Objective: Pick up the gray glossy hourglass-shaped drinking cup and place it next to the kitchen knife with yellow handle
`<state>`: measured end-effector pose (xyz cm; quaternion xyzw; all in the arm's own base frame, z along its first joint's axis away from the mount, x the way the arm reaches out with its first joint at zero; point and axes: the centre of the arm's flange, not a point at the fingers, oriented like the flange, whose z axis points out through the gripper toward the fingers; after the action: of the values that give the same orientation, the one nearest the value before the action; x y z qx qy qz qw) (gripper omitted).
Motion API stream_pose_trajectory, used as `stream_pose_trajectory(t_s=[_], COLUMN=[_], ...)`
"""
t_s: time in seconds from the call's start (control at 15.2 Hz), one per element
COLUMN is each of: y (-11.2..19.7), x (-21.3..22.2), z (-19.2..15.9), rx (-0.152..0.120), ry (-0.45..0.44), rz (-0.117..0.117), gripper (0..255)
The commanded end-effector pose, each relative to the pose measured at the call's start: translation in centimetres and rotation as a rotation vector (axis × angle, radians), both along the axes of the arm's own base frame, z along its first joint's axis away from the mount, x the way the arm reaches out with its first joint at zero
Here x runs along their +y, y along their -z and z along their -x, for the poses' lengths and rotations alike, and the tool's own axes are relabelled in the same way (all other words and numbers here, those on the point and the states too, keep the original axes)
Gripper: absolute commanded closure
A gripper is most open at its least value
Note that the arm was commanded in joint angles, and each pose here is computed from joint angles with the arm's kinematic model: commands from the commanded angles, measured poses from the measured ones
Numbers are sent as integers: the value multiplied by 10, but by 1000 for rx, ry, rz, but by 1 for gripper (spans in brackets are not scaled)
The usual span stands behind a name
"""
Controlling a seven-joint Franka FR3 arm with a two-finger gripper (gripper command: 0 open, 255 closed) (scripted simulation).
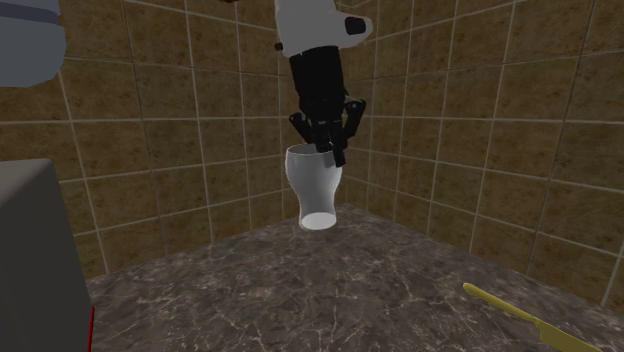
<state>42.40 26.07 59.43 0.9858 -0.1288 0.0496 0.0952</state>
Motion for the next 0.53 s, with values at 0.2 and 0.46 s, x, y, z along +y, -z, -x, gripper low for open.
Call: stream_pose_trajectory(t_s=[0.2, 0.46], y=[-2, -2], x=[-67, -118], z=[18, 31], rx=[0, 0], ry=[-1, -1], rz=[-2, -2], gripper=[255, 255])
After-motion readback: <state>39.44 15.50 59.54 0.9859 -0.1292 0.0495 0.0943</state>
